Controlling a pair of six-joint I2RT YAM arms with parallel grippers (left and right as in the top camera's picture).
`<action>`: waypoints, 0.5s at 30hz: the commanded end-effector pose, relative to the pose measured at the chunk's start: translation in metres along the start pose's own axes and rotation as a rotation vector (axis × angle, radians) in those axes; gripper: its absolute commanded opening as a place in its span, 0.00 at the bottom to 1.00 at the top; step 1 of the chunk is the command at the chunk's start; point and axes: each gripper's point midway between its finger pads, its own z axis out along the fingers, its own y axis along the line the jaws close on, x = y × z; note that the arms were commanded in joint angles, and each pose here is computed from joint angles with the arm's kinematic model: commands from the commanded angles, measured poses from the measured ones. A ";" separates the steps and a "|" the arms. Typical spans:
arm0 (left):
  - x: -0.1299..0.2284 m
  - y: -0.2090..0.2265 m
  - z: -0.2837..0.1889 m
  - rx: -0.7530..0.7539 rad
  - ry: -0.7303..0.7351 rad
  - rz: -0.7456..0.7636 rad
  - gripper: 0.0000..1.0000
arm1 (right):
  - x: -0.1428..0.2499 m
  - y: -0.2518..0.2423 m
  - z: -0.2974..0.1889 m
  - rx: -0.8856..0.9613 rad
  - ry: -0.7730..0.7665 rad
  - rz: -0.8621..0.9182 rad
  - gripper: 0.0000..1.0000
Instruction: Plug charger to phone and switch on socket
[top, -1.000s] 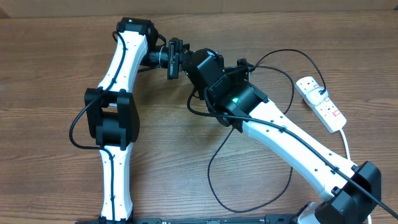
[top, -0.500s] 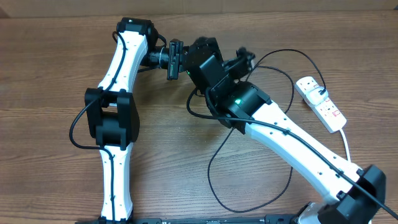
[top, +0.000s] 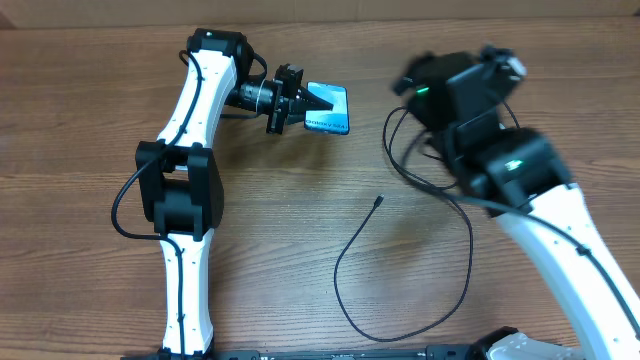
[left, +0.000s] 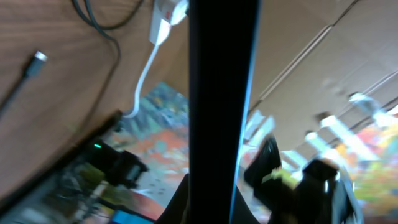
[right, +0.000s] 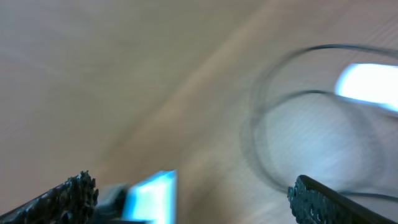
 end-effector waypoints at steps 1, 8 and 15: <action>0.027 -0.021 -0.007 -0.087 -0.043 0.259 0.04 | -0.005 -0.044 0.006 0.115 0.113 -0.070 1.00; 0.055 -0.052 -0.037 -0.338 -0.283 0.507 0.04 | -0.016 -0.130 0.006 0.408 0.192 -0.013 1.00; 0.077 -0.073 -0.133 -0.703 -0.906 0.442 0.04 | 0.000 -0.138 0.003 0.430 0.291 0.003 1.00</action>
